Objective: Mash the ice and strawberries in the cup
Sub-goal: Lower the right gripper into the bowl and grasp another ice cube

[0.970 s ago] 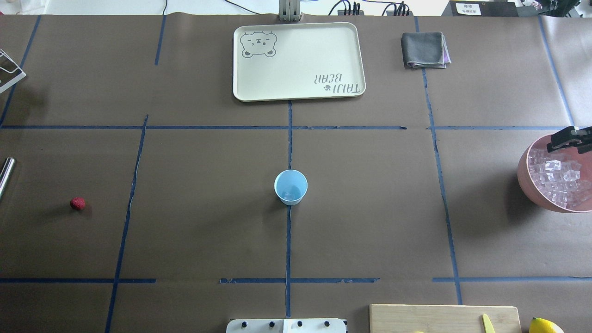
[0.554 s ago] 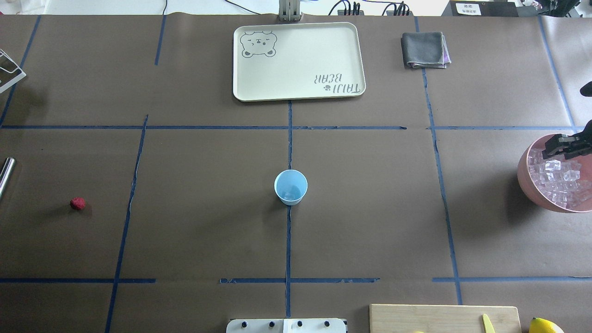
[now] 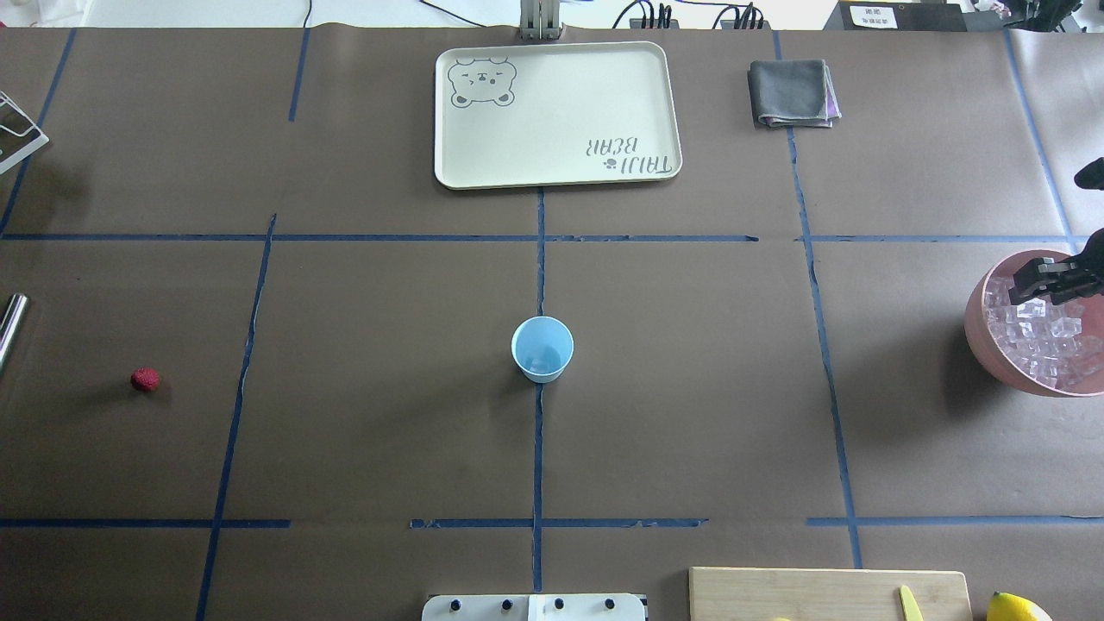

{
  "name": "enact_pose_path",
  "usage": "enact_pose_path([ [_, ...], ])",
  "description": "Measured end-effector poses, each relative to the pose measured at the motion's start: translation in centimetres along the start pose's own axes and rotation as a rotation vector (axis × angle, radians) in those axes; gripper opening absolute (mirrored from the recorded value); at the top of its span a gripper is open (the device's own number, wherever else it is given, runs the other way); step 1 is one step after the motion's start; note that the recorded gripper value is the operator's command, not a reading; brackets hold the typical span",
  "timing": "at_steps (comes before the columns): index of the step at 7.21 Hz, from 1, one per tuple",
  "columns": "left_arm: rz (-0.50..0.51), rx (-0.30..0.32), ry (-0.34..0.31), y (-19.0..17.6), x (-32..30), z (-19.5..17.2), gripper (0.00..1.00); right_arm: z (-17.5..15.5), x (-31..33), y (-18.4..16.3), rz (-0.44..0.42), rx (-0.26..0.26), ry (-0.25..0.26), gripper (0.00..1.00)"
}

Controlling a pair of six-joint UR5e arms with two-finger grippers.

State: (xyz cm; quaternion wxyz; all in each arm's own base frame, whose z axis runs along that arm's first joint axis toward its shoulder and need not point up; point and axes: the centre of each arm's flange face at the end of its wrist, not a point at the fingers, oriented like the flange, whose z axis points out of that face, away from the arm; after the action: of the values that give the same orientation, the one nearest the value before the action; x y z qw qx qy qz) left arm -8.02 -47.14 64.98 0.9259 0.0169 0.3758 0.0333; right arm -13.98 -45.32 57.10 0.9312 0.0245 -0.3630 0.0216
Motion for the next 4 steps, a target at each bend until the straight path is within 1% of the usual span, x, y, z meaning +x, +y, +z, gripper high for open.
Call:
enact_pose_path([
  [4,0.001,0.003,0.0,-0.03,0.02,-0.03,1.0,0.89,0.63,-0.19,0.005,-0.009,0.016,0.57],
])
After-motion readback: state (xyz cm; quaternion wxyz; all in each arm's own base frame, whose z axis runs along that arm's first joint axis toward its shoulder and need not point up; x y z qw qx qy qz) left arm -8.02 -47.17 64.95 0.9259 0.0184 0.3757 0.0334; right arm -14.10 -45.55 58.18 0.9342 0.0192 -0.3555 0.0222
